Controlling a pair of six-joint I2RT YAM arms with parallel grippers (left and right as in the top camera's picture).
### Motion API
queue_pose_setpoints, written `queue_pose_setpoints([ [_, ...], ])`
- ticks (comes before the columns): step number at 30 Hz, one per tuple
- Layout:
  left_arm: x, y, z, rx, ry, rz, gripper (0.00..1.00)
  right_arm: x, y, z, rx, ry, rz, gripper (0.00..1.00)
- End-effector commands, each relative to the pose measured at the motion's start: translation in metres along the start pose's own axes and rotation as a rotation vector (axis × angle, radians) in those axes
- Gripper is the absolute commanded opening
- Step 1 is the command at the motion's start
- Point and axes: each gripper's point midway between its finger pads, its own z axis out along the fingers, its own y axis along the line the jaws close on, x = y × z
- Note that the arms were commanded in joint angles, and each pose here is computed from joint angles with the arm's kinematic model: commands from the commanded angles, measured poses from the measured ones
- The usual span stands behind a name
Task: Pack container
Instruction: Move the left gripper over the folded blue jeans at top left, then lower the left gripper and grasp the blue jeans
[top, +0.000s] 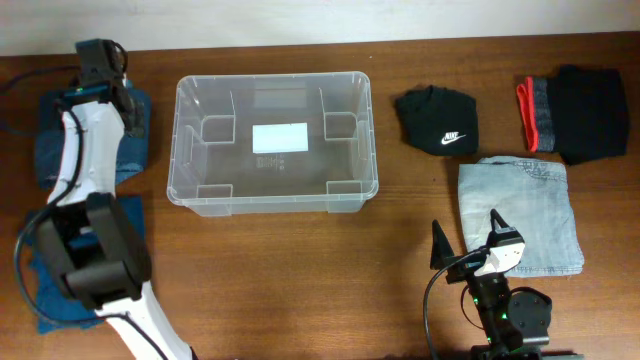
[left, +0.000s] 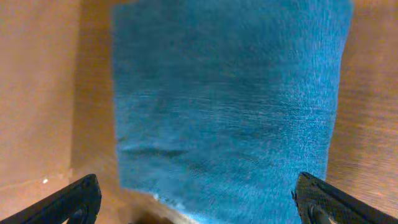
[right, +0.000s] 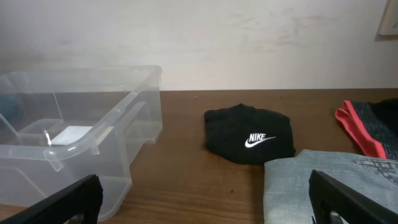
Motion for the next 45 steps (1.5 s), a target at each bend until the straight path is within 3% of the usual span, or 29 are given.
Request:
queue_pose_setpoints([
  [1,-0.001,-0.013,0.019,0.017,0.01,0.081,1.0,0.003,-0.003,0.0,0.016,0.002,-0.006,0.99],
  [11,0.0,-0.047,0.045,0.112,0.003,0.144,0.99,0.002,-0.003,0.0,0.016,0.002,-0.006,0.98],
  [26,0.001,-0.059,0.054,0.148,0.0,0.123,0.99,0.003,-0.003,0.0,0.016,0.002,-0.006,0.98],
  [37,0.021,-0.05,0.078,0.022,0.092,0.15,0.99,0.003,-0.003,0.0,0.016,0.002,-0.006,0.98],
  [45,0.021,-0.054,0.085,0.018,0.089,0.147,1.0,0.003,-0.003,0.0,0.016,0.002,-0.006,0.99],
])
